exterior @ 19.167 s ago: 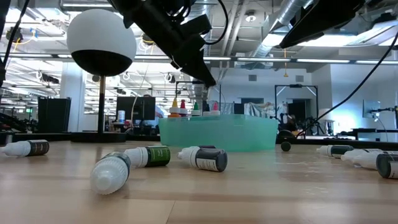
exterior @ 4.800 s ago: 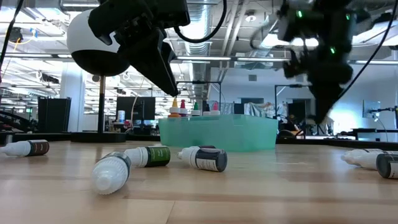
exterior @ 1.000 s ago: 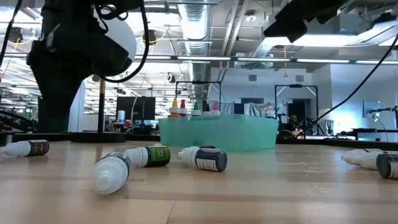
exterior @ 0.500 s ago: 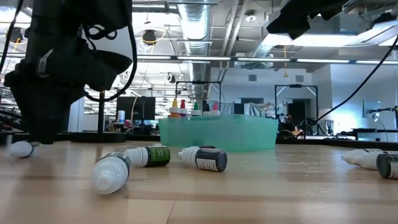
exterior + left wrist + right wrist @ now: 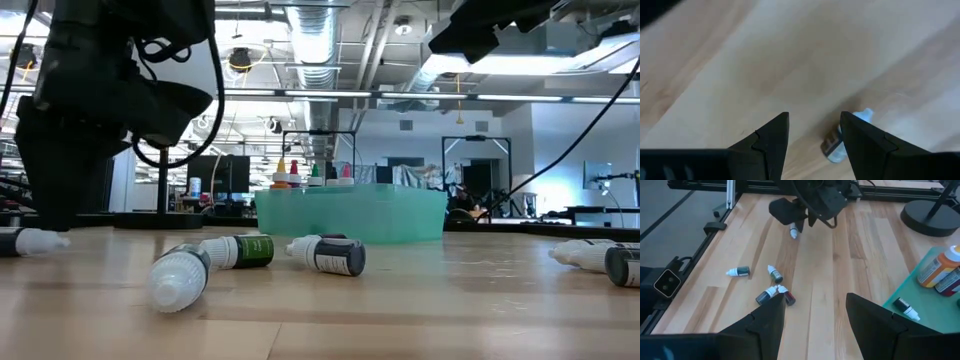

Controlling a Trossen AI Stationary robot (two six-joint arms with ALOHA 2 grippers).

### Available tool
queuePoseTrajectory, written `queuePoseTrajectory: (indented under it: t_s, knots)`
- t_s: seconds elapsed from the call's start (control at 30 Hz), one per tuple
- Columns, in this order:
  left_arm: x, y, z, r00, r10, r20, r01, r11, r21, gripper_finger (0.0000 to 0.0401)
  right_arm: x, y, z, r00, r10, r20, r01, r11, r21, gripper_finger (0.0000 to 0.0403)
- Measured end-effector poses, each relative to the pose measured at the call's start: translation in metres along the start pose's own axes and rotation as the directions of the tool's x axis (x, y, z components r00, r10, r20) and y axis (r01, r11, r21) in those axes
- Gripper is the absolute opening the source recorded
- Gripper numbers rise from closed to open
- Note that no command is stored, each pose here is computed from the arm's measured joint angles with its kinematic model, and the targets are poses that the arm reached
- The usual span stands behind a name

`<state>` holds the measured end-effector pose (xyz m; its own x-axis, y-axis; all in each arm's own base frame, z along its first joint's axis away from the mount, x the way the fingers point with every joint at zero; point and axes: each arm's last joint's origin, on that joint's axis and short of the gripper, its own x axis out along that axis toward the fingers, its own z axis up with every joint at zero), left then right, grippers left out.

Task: Pick & Place food coloring
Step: Put the small brown food coloring bottle into the green bin

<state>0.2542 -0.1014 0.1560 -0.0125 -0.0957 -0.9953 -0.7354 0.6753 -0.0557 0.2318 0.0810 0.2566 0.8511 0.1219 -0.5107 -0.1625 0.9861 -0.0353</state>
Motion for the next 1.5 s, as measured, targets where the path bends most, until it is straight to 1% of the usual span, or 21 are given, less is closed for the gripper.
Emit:
queuePoseTrajectory:
  t_s: [0.1, 0.2, 0.27, 0.4, 0.5, 0.6, 0.67, 0.77, 1.03, 1.23, 1.33, 1.5]
  knots:
    - [0.0, -0.004, 0.001, 0.999, -0.051, -0.015, 0.052, 0.995, 0.084, 0.0173, 0.0, 0.0, 0.0, 1.0, 0.0, -0.001, 0.0, 1.0, 0.0, 0.0205]
    - [-0.001, -0.008, 0.003, 0.994, -0.106, -0.033, 0.11, 0.98, 0.168, 0.0173, 0.0, 0.0, 0.0, 1.0, 0.0, -0.001, 0.0, 1.0, 0.0, 0.0205]
    - [-0.003, -0.01, 0.003, 0.99, -0.126, -0.057, 0.136, 0.97, 0.204, 0.0173, 0.0, 0.0, 0.0, 1.0, 0.0, -0.001, 0.0, 1.0, 0.0, 0.0205]
    - [-0.006, -0.013, 0.002, 0.981, -0.159, -0.106, 0.181, 0.955, 0.235, 0.0173, 0.0, 0.0, 0.0, 1.0, 0.0, -0.001, 0.0, 1.0, 0.0, 0.0205]
    - [-0.006, -0.015, 0.0, 0.978, -0.168, -0.127, 0.195, 0.949, 0.248, 0.0173, 0.0, 0.0, 0.0, 1.0, 0.0, -0.001, 0.0, 1.0, 0.0, 0.0205]
    - [-0.006, -0.015, -0.004, 0.983, -0.149, -0.105, 0.174, 0.937, 0.304, 0.0173, 0.0, 0.0, 0.0, 1.0, 0.0, -0.001, 0.0, 1.0, 0.001, 0.0205]
    - [-0.005, -0.015, -0.006, 0.991, -0.119, -0.068, 0.135, 0.93, 0.342, 0.0173, 0.0, 0.0, 0.0, 1.0, 0.001, -0.001, -0.001, 1.0, 0.007, 0.0205]
    - [-0.005, -0.014, -0.008, 0.995, -0.09, -0.031, 0.095, 0.93, 0.355, 0.0173, 0.0, 0.0, 0.0, 1.0, 0.001, -0.001, -0.001, 1.0, 0.008, 0.0205]
    - [-0.004, -0.016, -0.015, 0.996, -0.081, -0.023, 0.084, 0.921, 0.381, 0.0173, 0.0, 0.0, 0.0, 1.0, 0.002, -0.001, -0.002, 1.0, 0.008, 0.0205]
    - [0.0, -0.018, -0.026, 0.997, -0.073, -0.008, 0.07, 0.904, 0.422, 0.0173, 0.0, 0.0, 0.0, 1.0, 0.002, -0.001, -0.002, 1.0, 0.008, 0.0205]
    - [0.003, -0.017, -0.03, 0.998, -0.061, 0.02, 0.046, 0.894, 0.446, 0.0173, 0.0, 0.0, 0.0, 1.0, 0.002, -0.001, -0.002, 1.0, 0.008, 0.0205]
    - [0.003, -0.018, -0.032, 0.995, -0.049, 0.086, -0.001, 0.863, 0.505, 0.0173, 0.0, 0.0, 0.0, 1.0, 0.001, 0.0, -0.001, 1.0, 0.008, 0.0205]
